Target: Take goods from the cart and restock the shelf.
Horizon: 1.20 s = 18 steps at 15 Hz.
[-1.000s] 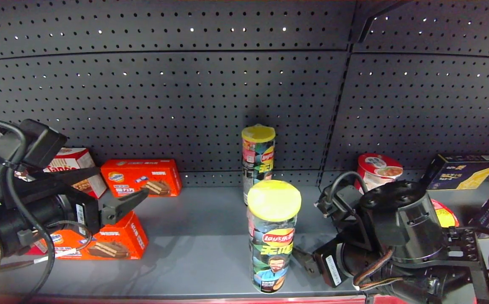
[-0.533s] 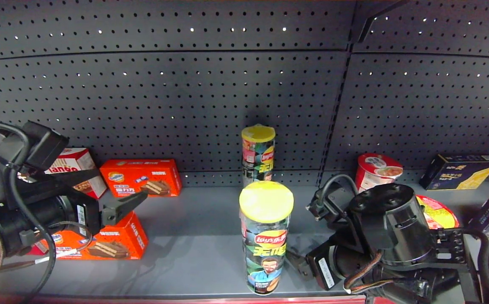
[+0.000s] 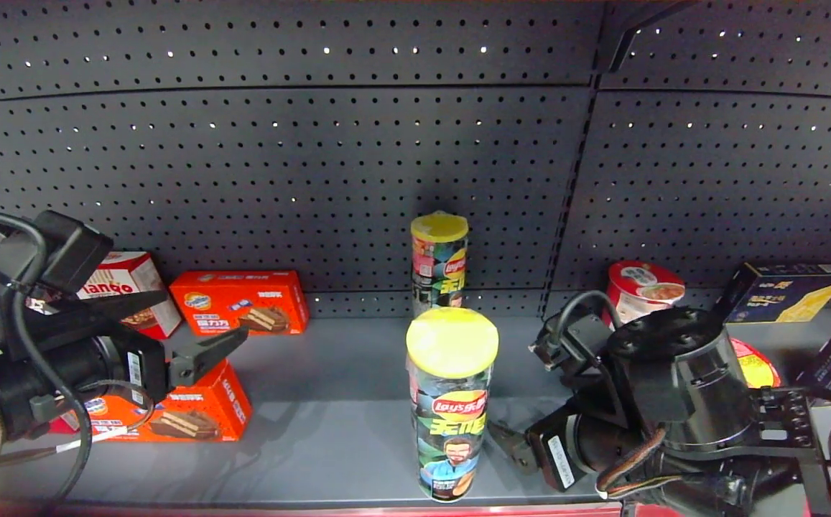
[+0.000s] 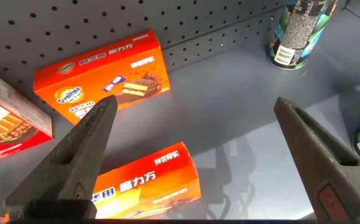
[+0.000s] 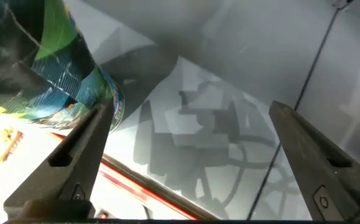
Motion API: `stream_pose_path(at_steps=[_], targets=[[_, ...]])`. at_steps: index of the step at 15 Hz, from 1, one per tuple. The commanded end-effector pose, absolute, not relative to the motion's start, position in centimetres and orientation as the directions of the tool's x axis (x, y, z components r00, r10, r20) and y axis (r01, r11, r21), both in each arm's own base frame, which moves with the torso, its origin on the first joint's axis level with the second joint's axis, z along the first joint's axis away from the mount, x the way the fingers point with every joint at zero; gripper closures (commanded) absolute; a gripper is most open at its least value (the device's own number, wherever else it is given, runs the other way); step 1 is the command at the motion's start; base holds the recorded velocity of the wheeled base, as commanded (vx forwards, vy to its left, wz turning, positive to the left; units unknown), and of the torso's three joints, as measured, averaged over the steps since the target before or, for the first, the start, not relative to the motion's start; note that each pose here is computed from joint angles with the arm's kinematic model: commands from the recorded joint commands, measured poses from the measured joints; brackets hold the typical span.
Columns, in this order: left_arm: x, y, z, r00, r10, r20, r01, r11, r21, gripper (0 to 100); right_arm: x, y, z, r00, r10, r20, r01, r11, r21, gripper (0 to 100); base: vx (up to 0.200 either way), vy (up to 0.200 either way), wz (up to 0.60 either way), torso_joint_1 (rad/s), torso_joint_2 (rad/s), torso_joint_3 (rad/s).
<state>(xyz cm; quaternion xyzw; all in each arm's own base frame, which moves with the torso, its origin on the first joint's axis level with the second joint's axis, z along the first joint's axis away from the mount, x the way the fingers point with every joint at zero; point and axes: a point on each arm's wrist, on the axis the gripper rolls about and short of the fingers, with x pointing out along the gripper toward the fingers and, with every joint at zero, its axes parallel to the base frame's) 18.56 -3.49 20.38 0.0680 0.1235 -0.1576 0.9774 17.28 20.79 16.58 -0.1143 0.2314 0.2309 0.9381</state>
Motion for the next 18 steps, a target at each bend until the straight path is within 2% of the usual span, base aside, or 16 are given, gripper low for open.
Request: stream_pose_path(at_steps=[1, 3, 8, 11, 13, 15, 17, 18], targets=[[17.8, -3.4, 20.7, 0.925, -0.292, -0.242, 0.323, 0.941, 0.098, 0, 16.4, 19.3, 19.0, 0.817, 0.405, -0.412, -0.469, 0.881, -0.063, 0, 0.000, 0.000, 0.00, 0.000, 0.00, 0.000], [16.0, -2.9, 20.9, 0.936, -0.284, -0.207, 0.309, 0.946, 0.101, 0, 15.4, 16.8, 21.5, 0.858, 0.399, -0.324, -0.428, 0.904, -0.019, 0, 0.000, 0.000, 0.00, 0.000, 0.00, 0.000], [11.3, -1.6, 20.0, 0.963, -0.235, -0.132, 0.248, 0.964, 0.093, 0, 13.4, 10.8, 23.1, 0.928, 0.302, -0.218, -0.303, 0.953, 0.029, 0, 0.000, 0.000, 0.00, 0.000, 0.00, 0.000], [9.5, -0.1, 19.9, 0.991, -0.107, -0.079, 0.113, 0.991, 0.076, 0, 12.8, 8.3, 24.1, 0.964, 0.218, -0.152, -0.212, 0.976, 0.055, 0, 0.000, 0.000, 0.00, 0.000, 0.00, 0.000], [8.0, 0.1, 19.6, 0.996, -0.077, -0.046, 0.079, 0.996, 0.050, 0, 12.1, 6.3, 24.8, 0.985, 0.139, -0.101, -0.132, 0.988, 0.076, 0, 0.000, 0.000, 0.00, 0.000, 0.00, 0.000], [6.8, 0.0, 19.1, 0.997, -0.074, -0.024, 0.075, 0.996, 0.045, 0, 11.3, 4.8, 24.6, 0.994, 0.073, -0.082, -0.067, 0.994, 0.083, 0, 0.000, 0.000, 0.00, 0.000, 0.00, 0.000], [4.8, 0.0, 17.3, 0.999, -0.043, -0.024, 0.044, 0.998, 0.045, 0, 9.5, 2.7, 23.5, 0.998, -0.039, -0.058, 0.043, 0.997, 0.069, 0, 0.000, 0.000, 0.00, 0.000, 0.00, 0.000], [3.3, 0.0, 16.0, 0.999, -0.041, -0.026, 0.043, 0.998, 0.044, 0, 7.7, 1.0, 22.2, 0.989, -0.145, -0.038, 0.147, 0.989, 0.032, 0, 0.000, 0.000, 0.00, 0.000, 0.00, 0.000]])
